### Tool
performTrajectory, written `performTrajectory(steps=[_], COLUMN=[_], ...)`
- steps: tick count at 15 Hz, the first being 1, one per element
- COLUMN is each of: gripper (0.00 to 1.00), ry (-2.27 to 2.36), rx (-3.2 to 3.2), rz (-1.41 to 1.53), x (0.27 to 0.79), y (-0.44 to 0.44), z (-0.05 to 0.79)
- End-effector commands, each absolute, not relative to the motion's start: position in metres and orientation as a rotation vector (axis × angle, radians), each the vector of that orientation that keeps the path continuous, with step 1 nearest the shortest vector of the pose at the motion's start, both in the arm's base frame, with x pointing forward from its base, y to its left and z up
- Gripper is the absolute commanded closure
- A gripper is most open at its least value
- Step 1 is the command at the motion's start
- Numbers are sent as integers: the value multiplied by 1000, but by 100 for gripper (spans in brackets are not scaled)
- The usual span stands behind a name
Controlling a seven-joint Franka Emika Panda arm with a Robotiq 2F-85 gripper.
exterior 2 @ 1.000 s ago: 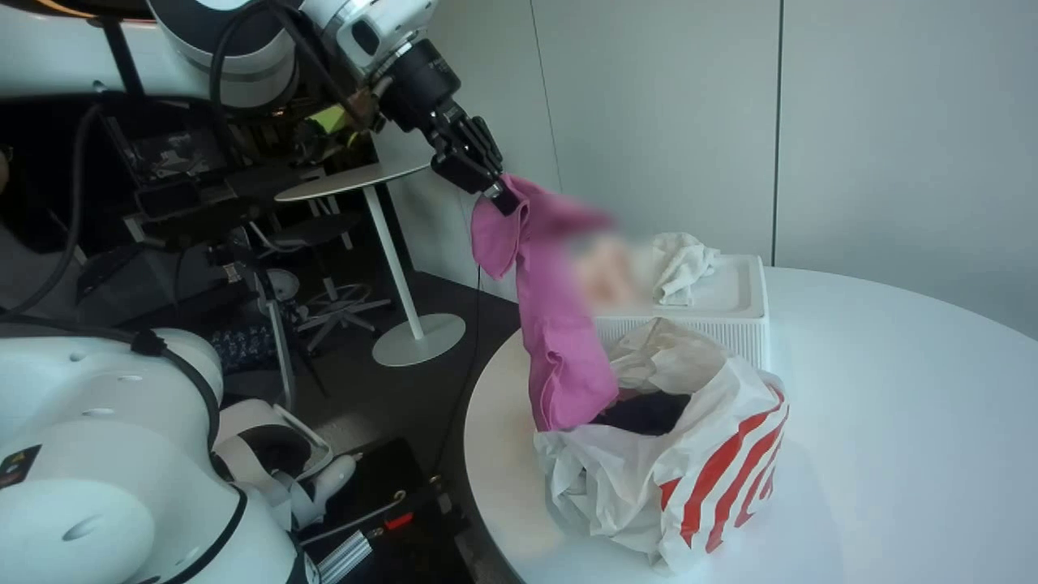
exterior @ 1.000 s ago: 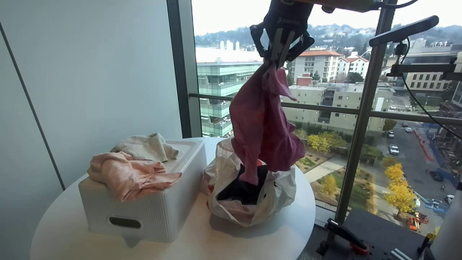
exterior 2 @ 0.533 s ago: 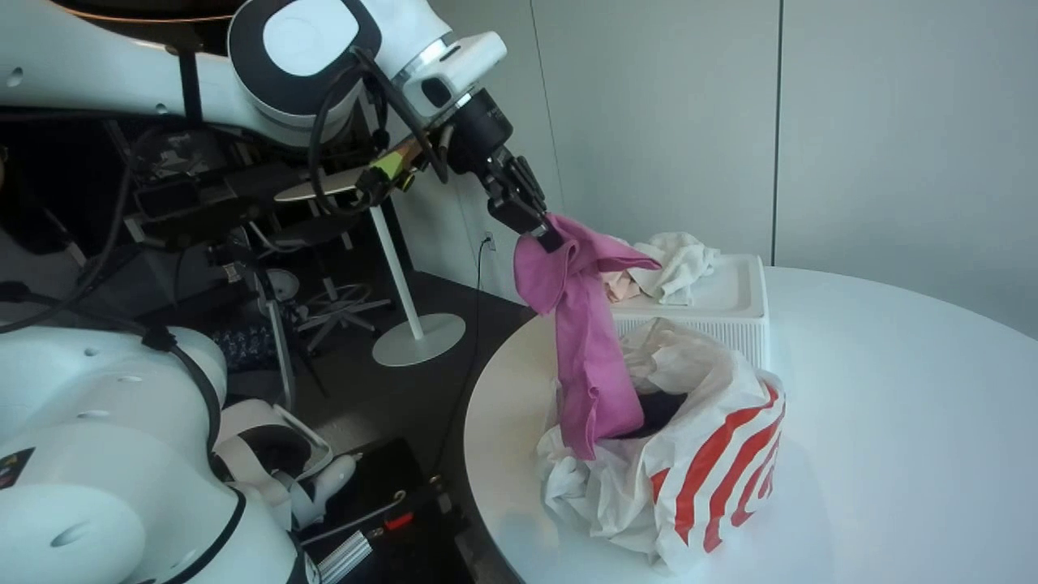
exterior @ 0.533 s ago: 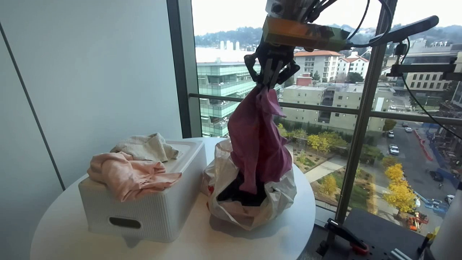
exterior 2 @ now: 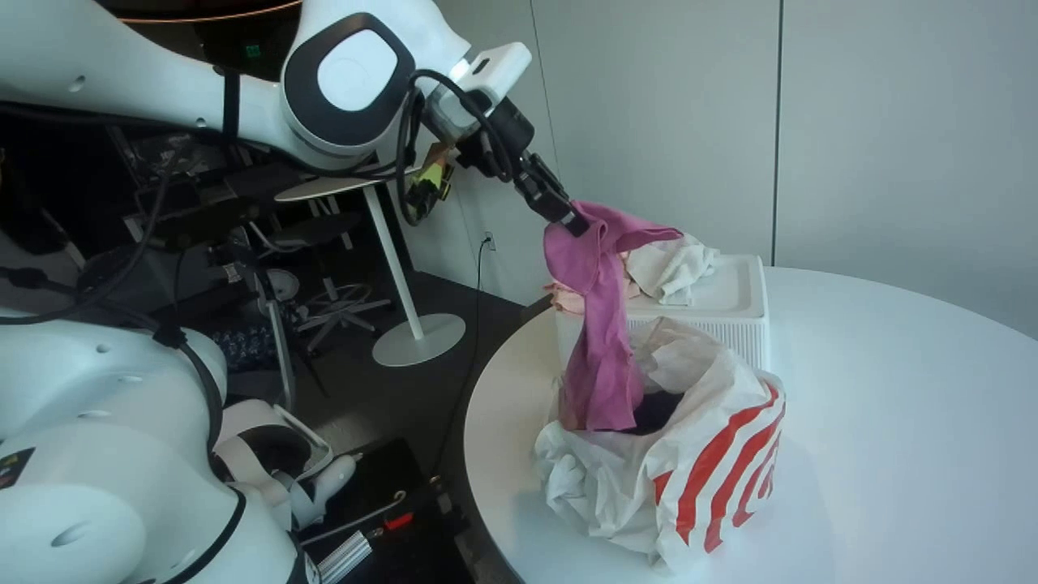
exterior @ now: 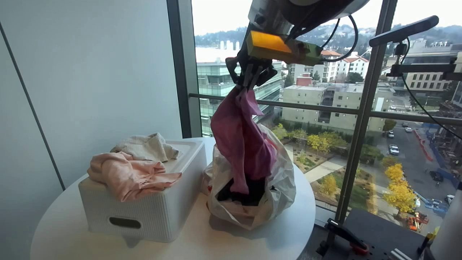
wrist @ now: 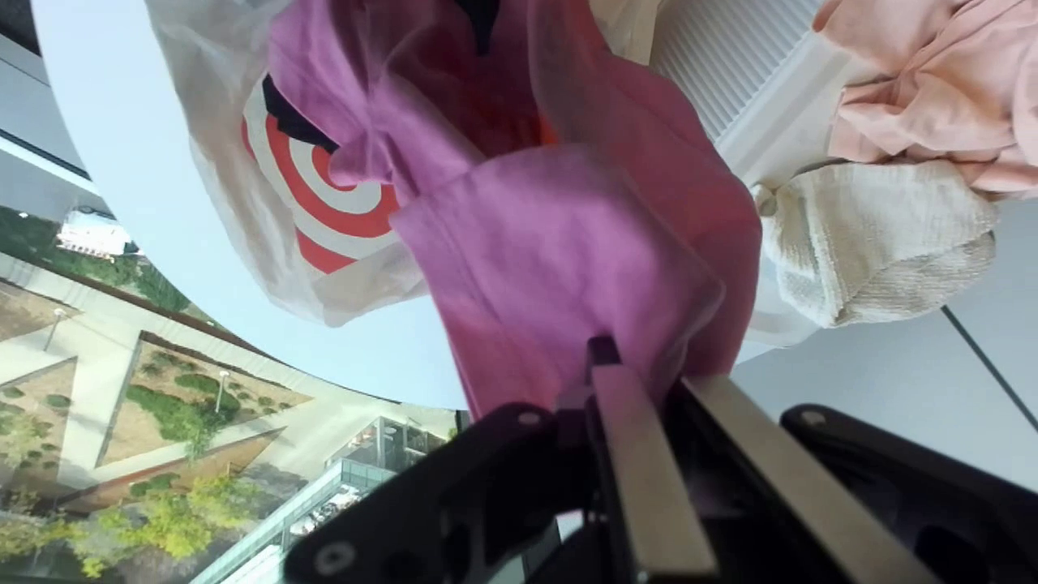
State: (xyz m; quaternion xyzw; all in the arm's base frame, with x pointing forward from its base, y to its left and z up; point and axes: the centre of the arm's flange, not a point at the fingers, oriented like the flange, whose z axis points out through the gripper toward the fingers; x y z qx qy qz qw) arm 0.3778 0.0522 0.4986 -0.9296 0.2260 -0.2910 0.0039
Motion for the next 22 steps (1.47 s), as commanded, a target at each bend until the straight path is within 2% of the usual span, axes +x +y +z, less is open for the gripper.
performTrajectory(steps=[1, 7, 13, 18, 22], gripper=[94, 94, 94, 94, 94], ry=[616, 724, 893, 938, 866], rx=[-2890, -2902, -2911, -2968, -3005], rz=[-975, -813, -784, -491, -324], x=[397, 389, 360, 360, 384], y=[52, 30, 11, -5, -4], z=[488, 444, 447, 425, 386])
